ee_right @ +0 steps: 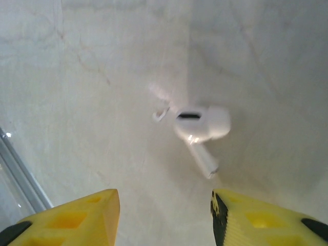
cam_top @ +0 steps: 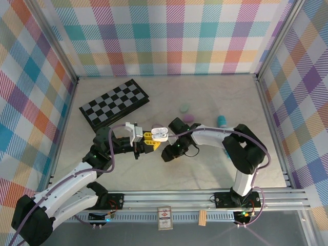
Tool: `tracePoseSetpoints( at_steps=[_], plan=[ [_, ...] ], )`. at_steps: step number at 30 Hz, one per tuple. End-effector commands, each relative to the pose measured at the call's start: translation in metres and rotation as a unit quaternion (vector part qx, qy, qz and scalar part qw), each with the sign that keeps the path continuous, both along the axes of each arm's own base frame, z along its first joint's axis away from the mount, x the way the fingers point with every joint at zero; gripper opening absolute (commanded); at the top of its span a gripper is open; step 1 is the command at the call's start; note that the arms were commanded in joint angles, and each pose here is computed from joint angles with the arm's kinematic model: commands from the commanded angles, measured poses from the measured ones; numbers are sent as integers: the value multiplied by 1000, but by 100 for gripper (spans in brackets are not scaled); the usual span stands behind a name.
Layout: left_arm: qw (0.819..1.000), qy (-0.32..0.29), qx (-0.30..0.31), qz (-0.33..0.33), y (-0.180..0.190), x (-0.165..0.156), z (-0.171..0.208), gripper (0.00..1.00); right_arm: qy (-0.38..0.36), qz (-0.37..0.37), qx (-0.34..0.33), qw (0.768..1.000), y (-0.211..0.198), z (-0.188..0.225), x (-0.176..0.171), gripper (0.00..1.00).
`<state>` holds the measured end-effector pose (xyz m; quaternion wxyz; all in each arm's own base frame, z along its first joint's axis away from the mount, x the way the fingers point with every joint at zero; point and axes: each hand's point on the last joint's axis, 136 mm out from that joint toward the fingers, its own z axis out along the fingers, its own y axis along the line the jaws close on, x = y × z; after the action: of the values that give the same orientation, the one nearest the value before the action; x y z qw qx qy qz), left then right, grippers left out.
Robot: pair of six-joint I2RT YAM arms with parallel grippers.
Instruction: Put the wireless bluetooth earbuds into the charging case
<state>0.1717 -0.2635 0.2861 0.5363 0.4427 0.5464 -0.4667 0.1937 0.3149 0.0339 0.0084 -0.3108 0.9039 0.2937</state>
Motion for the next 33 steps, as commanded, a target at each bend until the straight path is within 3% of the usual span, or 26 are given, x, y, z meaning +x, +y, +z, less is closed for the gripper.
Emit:
tracePoseSetpoints(
  at_steps=[1,6,14,22,33],
  plan=[
    [999,-32,-21,-11,0,-2,17,6,-29,-22,11,999,1,20,9,51],
    [999,-30,-24,-13,-2,-1,18,6,-48,-30,14,998,8,22,37,52],
    [999,-29,-23,-11,0,-3,19,6,-28,30,32,999,37,8,55,54],
    [999,-30,-22,-12,0,-3,21,6,11,81,61,995,41,-2,34,51],
    [999,-30,-30,-22,-5,1,22,6,33,74,60,995,21,-3,8,45]
  ],
)
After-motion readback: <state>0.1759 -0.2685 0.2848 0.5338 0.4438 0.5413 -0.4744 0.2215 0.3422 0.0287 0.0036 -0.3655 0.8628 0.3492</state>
